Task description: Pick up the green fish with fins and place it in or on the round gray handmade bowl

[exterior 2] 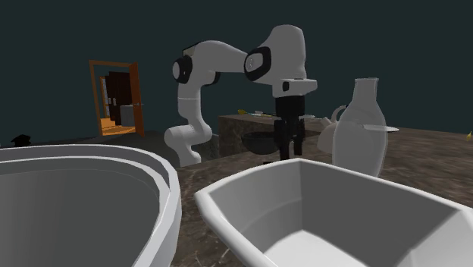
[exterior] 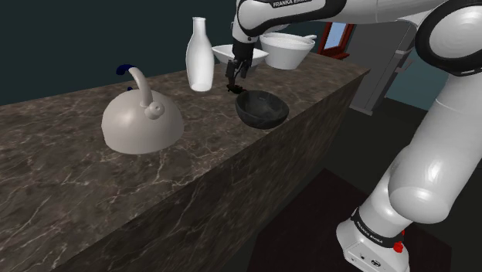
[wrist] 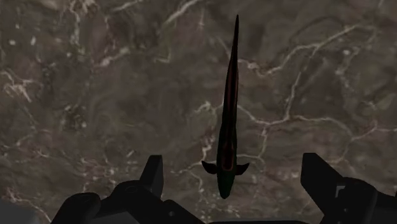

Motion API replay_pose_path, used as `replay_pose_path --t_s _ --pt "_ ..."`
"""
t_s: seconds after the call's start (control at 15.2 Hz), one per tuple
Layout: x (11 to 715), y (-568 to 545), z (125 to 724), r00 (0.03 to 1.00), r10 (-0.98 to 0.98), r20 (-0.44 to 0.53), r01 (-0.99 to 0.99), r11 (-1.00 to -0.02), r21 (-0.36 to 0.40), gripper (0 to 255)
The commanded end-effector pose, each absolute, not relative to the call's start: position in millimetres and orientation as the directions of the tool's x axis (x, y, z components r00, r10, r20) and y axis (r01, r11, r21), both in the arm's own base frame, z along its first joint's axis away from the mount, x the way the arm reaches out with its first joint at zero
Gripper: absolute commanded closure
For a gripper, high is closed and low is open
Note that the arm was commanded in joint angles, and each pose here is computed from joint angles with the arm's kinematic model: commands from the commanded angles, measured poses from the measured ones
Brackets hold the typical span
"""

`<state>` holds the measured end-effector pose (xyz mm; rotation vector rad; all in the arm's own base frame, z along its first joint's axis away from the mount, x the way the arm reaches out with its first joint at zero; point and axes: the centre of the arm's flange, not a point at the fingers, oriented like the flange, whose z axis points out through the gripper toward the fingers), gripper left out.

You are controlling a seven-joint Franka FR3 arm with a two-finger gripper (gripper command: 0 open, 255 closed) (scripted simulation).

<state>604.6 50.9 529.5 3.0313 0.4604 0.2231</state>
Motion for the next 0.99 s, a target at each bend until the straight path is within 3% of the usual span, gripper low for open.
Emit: replay_pose_path --t_s 0.0,0.66,0.73,0.92 --pt "606 51 519 0.944 0.300 0.133 0.291 -0.953 0.088 0" --pt "608 50 506 0.944 0.300 0.133 0.291 -0.953 0.088 0" --pt "608 50 506 0.944 0.300 0.133 0.291 -0.953 0.088 255" --pt "608 50 506 0.944 0.300 0.133 0.291 -0.953 0.088 255"
